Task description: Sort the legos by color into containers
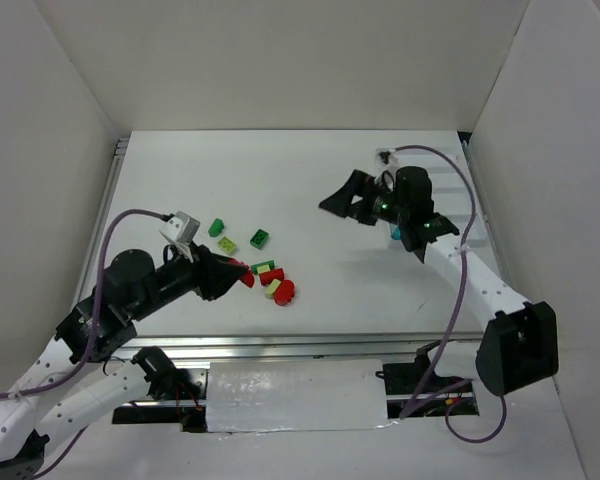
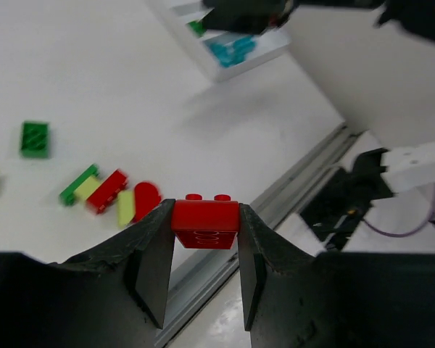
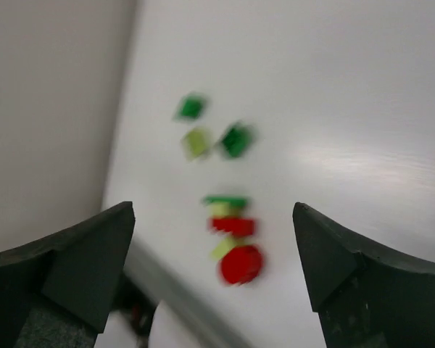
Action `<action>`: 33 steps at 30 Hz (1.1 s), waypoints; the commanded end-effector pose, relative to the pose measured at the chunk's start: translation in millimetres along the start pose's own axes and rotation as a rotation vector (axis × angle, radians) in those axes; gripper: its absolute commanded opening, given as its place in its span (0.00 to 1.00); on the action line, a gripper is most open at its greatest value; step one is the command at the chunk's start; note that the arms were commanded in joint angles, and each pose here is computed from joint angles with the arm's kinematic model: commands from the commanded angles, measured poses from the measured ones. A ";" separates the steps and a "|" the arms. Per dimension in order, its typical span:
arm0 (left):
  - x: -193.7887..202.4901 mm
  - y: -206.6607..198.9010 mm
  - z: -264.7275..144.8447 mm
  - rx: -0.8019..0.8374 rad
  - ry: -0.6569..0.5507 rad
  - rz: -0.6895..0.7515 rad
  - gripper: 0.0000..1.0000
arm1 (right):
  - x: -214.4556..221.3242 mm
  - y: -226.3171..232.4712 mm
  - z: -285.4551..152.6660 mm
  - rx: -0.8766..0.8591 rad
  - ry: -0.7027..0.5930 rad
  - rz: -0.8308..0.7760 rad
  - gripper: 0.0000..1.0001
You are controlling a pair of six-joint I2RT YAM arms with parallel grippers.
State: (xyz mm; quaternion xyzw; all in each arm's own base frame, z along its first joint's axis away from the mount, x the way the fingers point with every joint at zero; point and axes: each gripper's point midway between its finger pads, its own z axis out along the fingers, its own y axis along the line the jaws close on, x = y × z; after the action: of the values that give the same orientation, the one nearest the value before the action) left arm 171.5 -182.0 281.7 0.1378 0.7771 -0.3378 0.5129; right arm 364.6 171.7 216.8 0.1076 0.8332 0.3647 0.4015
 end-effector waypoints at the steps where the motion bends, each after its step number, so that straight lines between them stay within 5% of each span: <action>1: -65.7 -76.6 -20.8 0.344 -0.167 -0.085 0.02 | 78.2 123.8 -68.2 -0.731 0.255 -0.346 1.00; 5: -77.9 -111.4 -24.5 0.521 -0.147 -0.149 0.02 | 130.3 178.2 -128.6 -1.004 0.281 -0.415 1.00; 10: -80.6 -122.0 -19.2 0.578 -0.126 -0.204 0.00 | 144.7 212.3 -178.2 -1.181 0.240 -0.440 1.00; 20: -79.9 -132.7 -11.4 0.653 -0.112 -0.234 0.00 | 153.1 241.8 -176.7 -1.184 0.215 -0.396 0.90; 24: -76.6 -132.9 -11.0 0.661 -0.105 -0.225 0.00 | 146.6 249.9 -178.3 -1.201 0.188 -0.379 0.73; 30: -69.3 -132.1 -9.4 0.667 -0.086 -0.211 0.01 | 143.4 255.4 -181.5 -1.220 0.191 -0.370 0.63; 31: -67.7 -130.1 -8.5 0.655 -0.083 -0.211 0.01 | 143.9 255.9 -181.8 -1.222 0.193 -0.374 0.45; 33: -66.9 -127.4 -6.8 0.637 -0.083 -0.209 0.02 | 145.0 255.0 -181.8 -1.224 0.198 -0.373 0.34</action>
State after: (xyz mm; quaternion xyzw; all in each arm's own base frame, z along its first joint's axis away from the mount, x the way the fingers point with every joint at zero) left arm 131.6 -262.8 381.2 0.1835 0.6384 -0.6097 0.4326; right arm 104.4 327.6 352.8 -0.3156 0.5512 0.6979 0.3308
